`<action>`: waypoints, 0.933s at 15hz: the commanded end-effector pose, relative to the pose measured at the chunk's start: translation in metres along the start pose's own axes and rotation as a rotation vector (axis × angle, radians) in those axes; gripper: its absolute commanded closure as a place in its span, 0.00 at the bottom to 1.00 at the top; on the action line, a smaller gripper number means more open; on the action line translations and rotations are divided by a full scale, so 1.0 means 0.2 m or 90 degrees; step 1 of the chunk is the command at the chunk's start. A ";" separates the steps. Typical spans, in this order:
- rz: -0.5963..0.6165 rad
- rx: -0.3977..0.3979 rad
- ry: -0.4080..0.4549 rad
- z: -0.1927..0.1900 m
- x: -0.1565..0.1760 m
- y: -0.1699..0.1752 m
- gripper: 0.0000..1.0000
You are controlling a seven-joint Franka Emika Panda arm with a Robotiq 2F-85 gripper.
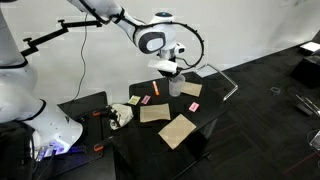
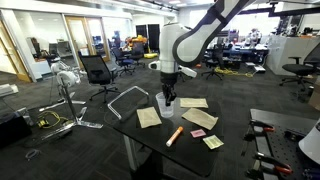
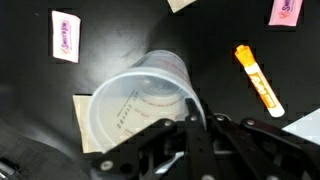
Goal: Remove the marker from the clear cup, put it on the table and then move the cup away from the marker
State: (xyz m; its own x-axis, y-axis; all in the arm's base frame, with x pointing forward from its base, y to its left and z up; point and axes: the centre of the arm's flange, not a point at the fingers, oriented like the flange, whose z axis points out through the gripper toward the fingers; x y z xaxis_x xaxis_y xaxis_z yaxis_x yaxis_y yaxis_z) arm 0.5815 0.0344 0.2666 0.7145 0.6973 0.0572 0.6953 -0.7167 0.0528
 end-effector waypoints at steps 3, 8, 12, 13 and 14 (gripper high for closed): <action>0.077 -0.012 -0.019 -0.05 -0.09 0.14 0.99; 0.139 -0.013 -0.005 0.01 -0.20 0.26 0.99; 0.162 -0.008 -0.004 0.06 -0.25 0.31 0.99; 0.165 -0.009 -0.004 0.07 -0.26 0.32 0.99; 0.167 -0.009 -0.003 0.08 -0.27 0.32 0.99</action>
State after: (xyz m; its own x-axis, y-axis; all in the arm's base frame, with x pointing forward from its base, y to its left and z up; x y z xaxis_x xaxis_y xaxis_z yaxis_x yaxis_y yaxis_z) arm 0.5829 -0.0446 0.2539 0.8518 0.5218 0.0459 0.5200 -0.8529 0.0467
